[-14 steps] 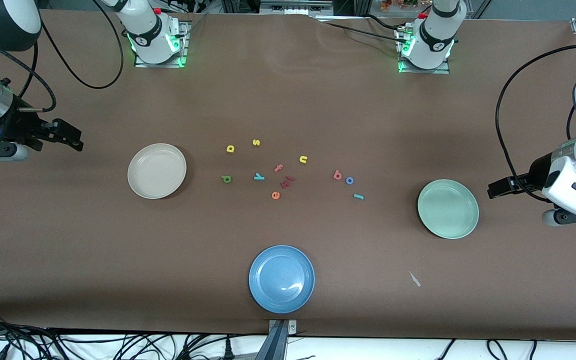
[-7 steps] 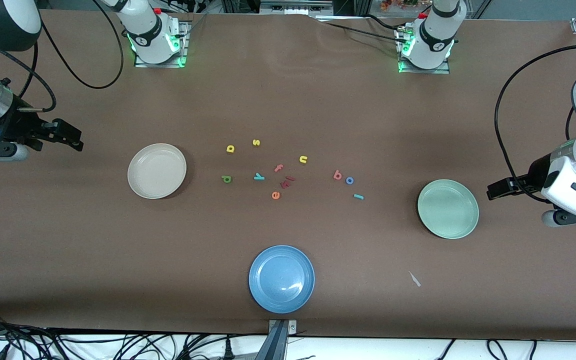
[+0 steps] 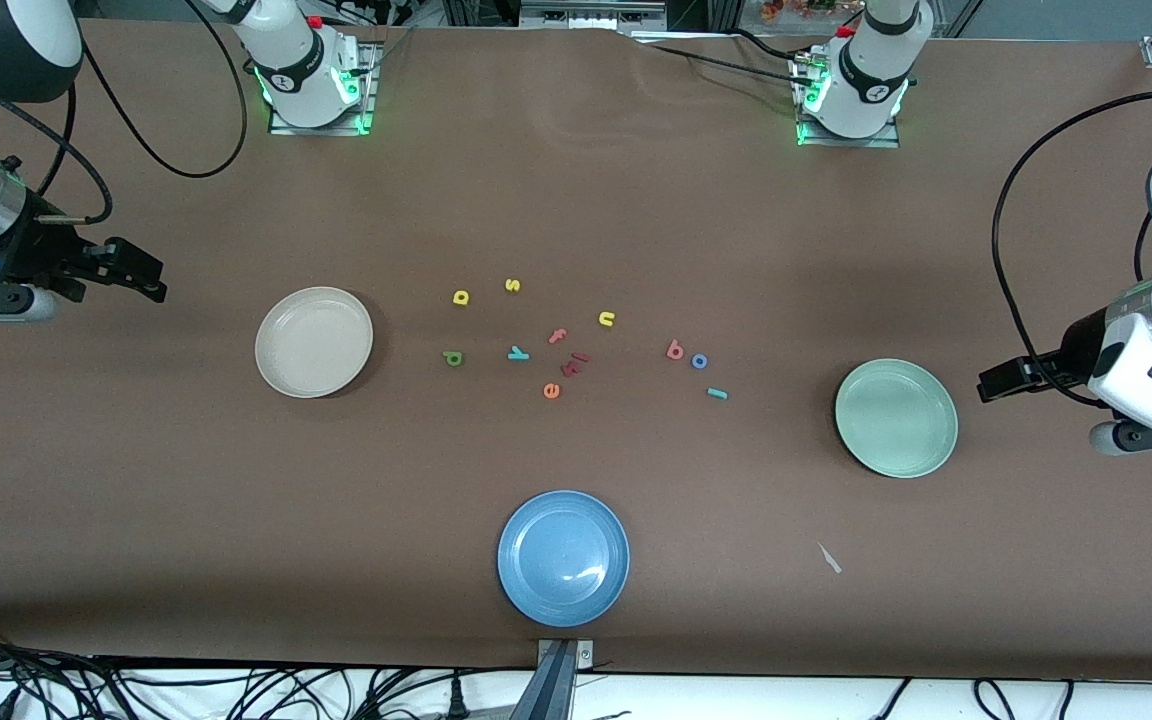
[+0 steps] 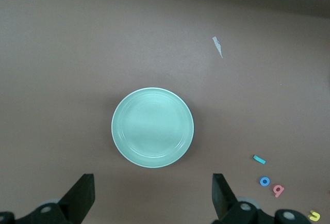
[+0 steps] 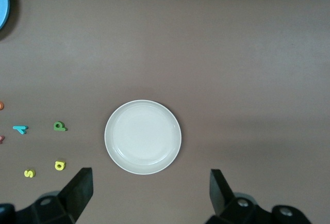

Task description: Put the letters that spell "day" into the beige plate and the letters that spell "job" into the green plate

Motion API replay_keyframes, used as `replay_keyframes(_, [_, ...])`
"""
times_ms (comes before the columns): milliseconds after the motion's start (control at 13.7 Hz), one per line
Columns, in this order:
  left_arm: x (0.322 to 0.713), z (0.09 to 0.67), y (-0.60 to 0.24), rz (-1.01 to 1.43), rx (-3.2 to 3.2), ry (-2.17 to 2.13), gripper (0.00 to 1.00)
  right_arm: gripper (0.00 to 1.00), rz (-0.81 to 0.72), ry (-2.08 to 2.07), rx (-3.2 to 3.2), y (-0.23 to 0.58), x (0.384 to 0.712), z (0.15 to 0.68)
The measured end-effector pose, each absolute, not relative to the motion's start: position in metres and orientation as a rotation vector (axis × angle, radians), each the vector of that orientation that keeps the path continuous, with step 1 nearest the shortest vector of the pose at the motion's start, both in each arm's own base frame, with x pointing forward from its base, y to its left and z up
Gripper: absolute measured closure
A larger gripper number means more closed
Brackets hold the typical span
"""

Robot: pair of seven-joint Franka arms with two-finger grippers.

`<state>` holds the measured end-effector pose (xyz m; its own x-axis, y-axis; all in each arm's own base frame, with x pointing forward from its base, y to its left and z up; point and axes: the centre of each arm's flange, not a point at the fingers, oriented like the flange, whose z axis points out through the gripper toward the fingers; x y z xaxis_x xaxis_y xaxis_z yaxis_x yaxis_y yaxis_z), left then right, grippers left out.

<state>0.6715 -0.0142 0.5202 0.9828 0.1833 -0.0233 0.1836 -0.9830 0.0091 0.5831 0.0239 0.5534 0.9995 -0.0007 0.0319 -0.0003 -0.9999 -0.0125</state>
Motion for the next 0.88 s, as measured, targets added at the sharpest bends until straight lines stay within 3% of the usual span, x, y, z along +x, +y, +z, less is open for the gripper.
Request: replay_keyframes(879, [0.6716,0.5204,-0.0179,-0.033,3.117,0.279,0.0,0.0,-0.05,-0.001,-3.129,0.0246,0.5831,0.5534])
